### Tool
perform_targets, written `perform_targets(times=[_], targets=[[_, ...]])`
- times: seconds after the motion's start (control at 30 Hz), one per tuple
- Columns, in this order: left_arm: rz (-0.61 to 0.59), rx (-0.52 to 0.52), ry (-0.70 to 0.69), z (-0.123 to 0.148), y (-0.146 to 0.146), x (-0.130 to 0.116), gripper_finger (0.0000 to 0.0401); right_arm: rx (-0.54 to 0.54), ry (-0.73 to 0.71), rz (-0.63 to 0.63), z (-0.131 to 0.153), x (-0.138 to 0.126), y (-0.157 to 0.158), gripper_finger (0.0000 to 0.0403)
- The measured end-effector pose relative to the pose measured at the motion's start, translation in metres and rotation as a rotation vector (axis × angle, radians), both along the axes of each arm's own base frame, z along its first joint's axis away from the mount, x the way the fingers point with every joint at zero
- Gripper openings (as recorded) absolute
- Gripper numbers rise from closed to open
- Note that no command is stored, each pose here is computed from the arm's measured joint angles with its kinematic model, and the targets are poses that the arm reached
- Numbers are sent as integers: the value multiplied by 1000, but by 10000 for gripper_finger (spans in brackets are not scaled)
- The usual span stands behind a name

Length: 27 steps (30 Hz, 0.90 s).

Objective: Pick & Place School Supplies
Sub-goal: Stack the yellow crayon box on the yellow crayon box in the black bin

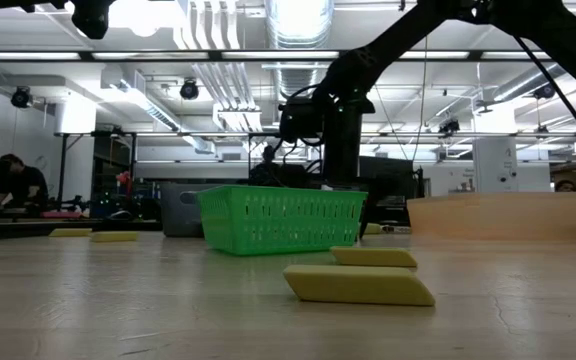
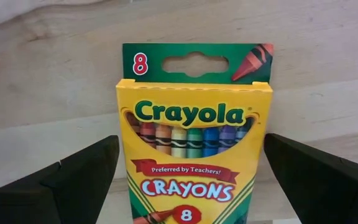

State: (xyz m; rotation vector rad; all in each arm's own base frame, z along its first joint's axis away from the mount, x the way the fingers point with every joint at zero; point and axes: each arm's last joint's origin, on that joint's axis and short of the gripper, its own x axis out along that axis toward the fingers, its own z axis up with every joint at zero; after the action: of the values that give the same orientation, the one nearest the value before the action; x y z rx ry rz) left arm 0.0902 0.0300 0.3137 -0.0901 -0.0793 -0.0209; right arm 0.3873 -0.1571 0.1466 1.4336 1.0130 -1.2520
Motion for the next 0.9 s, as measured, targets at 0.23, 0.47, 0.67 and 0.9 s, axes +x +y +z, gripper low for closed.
perform_targets(times=[0.23,0.47,0.67,0.9], targets=[[0,0,0,0,0,0,234,1,12,1,-3,-2,1,400],[0,0,0,0,0,0,234,5,35,2,-4,-5,2,400],[0,0,0,0,0,0,234,16,74,37,-5,-9,3,400],[0,0,0,0,0,0,234,27,101,41,-5,-11,4,400]])
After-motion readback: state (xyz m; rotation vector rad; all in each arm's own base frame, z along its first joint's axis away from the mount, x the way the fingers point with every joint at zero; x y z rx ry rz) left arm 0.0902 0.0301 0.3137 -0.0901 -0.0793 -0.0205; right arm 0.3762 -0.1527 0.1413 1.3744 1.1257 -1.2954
